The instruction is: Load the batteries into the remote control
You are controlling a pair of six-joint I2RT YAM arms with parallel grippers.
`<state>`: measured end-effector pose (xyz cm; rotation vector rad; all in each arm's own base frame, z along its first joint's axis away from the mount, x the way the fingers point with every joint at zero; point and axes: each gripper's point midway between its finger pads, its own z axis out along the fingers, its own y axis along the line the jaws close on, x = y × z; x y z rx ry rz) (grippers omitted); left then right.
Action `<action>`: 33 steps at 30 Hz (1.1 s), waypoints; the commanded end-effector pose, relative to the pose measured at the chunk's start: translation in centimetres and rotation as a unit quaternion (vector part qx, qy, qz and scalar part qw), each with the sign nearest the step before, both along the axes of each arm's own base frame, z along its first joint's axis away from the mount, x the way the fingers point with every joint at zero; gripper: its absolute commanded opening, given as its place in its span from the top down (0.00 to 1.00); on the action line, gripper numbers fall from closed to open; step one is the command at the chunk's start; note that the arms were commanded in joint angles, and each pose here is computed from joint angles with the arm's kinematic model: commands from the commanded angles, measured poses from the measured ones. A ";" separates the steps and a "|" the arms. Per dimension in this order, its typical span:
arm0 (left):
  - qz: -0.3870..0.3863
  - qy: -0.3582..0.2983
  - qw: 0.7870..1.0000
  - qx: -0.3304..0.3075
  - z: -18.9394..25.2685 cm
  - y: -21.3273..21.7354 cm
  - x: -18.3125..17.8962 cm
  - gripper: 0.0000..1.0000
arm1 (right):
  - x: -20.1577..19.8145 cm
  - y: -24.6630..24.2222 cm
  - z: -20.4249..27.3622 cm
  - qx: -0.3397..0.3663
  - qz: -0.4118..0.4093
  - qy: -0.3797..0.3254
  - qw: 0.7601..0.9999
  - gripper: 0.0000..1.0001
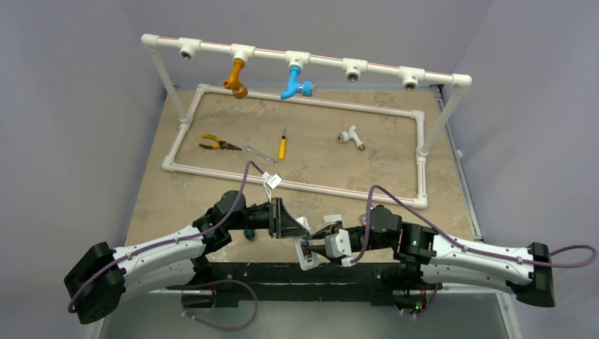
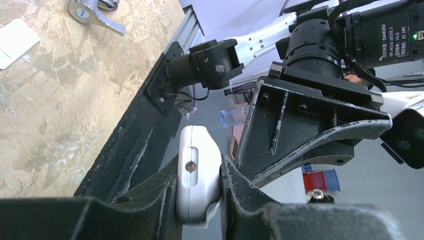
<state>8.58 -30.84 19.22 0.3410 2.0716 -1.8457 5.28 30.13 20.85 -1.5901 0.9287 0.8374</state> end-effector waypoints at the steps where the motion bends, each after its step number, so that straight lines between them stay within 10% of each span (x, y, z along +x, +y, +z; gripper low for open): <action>1: -0.013 -0.047 0.998 -0.043 3.2 -0.5 0.0 1.00 | 0.0 0.2 0.9 0.021 0.005 0.000 1.000 0.75; 33: -0.010 -0.044 0.998 -0.040 2.9 -0.4 0.0 1.00 | -0.6 -0.9 -2.8 -0.076 0.027 0.010 0.997 0.94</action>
